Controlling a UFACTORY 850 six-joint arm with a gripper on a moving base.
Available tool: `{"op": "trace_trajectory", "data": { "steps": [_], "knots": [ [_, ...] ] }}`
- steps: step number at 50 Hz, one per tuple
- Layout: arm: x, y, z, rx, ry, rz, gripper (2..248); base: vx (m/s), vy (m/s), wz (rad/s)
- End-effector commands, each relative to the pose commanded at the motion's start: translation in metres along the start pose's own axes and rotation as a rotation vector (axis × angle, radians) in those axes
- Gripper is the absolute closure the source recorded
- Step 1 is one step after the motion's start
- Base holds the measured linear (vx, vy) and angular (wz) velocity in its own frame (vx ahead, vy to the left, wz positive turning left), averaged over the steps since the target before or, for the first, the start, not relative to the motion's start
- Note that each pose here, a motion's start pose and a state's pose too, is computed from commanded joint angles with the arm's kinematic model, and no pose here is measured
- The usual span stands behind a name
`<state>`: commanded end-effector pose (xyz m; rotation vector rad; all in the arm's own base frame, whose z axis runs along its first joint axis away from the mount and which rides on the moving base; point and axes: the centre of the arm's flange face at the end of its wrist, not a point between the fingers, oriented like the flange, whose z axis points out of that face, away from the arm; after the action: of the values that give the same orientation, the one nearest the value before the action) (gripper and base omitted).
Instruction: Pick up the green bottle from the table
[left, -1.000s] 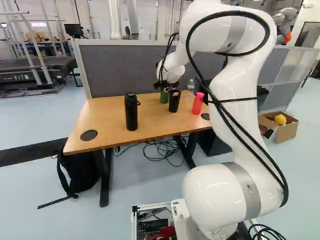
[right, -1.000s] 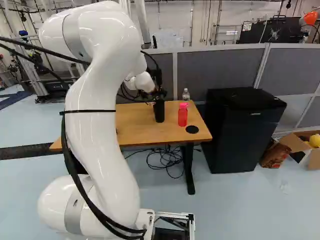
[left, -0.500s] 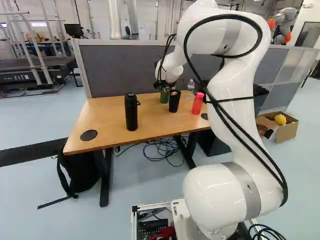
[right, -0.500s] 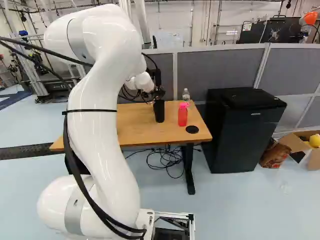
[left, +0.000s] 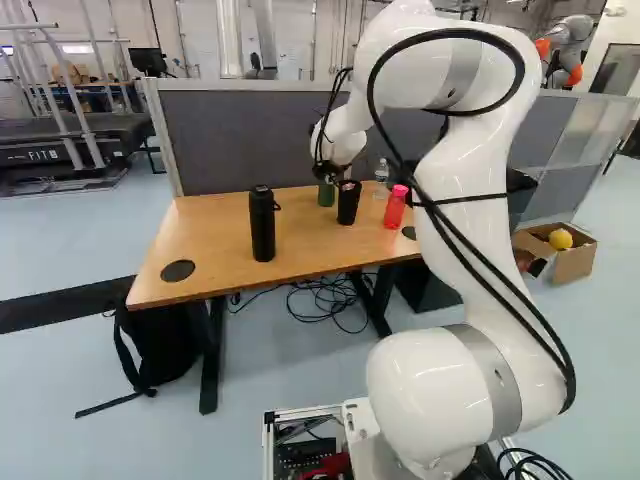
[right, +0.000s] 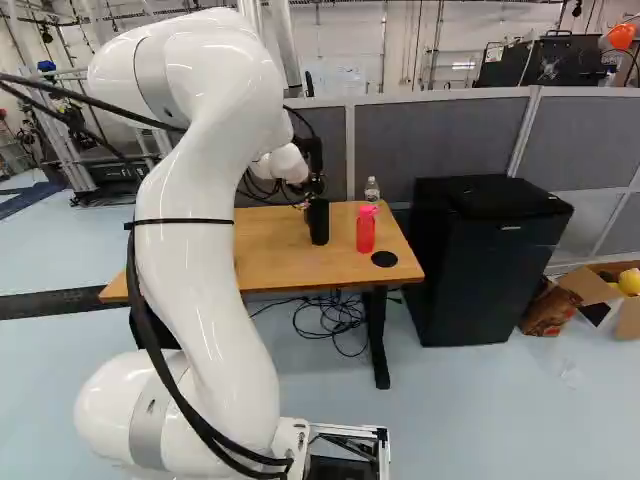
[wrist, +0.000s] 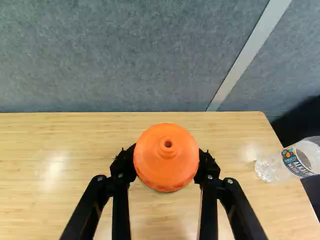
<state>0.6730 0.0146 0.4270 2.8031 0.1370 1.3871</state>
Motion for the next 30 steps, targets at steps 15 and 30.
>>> {"op": "trace_trajectory", "data": {
  "steps": [15, 30],
  "knots": [
    [0.002, 0.0, -0.006, 0.0, 0.005, 0.0, 126, 0.0, 0.0, 0.0],
    [-0.003, 0.0, -0.009, 0.0, -0.003, 0.0, 126, 0.0, 0.0, 0.0]
  ]
}}
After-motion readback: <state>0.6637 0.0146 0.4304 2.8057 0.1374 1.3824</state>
